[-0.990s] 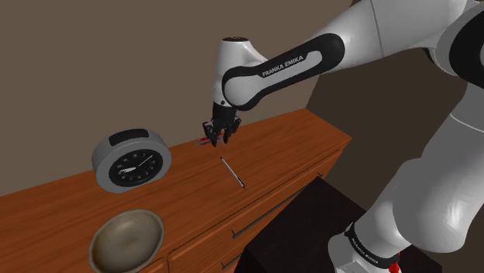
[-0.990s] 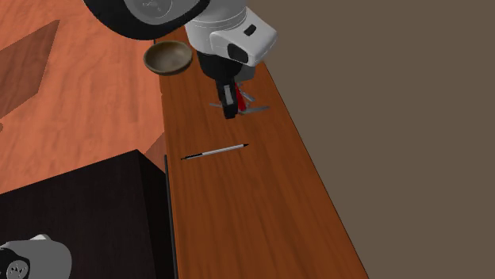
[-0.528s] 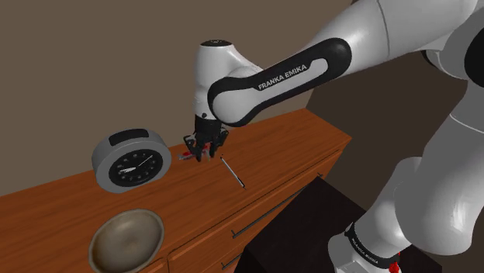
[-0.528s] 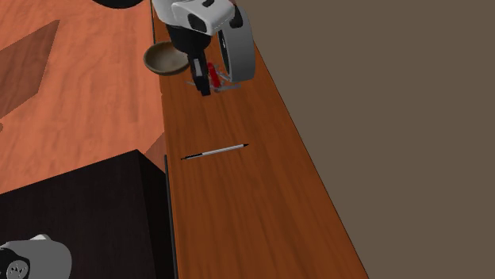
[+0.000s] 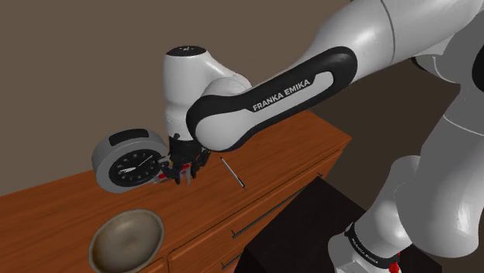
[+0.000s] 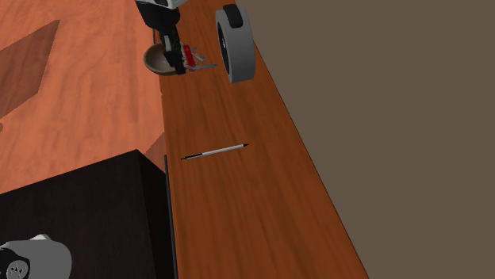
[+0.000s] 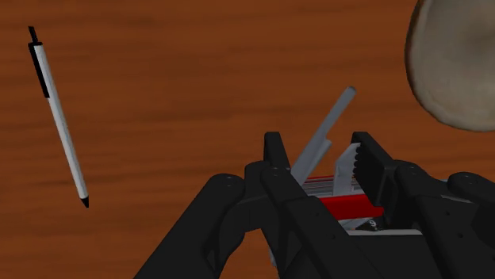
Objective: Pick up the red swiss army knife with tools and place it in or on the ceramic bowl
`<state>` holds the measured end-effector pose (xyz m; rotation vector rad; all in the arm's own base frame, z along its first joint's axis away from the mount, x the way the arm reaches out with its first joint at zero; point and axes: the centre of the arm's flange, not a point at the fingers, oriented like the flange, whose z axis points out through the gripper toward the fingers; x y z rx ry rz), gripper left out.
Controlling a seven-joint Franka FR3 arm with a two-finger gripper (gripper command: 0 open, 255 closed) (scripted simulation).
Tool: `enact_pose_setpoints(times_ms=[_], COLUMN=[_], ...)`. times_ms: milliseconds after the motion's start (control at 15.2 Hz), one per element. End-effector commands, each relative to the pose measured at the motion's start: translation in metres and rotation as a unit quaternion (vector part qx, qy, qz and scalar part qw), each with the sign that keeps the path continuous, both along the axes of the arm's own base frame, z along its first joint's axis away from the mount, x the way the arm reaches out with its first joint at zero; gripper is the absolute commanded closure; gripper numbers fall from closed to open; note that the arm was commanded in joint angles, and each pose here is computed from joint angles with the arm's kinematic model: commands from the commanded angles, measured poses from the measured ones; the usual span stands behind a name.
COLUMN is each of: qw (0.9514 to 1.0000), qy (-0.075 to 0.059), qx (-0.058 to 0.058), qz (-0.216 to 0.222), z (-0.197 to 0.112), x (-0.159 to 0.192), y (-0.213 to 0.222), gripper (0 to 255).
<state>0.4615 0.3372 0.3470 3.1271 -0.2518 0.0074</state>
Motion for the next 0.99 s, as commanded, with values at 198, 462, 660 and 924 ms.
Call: enact_pose_setpoints(times_ms=[198,462,660,924], qw=[1.0,1.0,1.0,1.0], qy=[0.0,0.0,0.0,0.0], qx=[0.0,0.0,0.0,0.0], qz=[-0.001,-0.001,-0.001,-0.001], z=[0.002,0.003,-0.002,-0.023], x=[-0.027,-0.046,-0.059,-0.059], y=[0.062,0.111,0.146,0.146], gripper=[255,255,255,255])
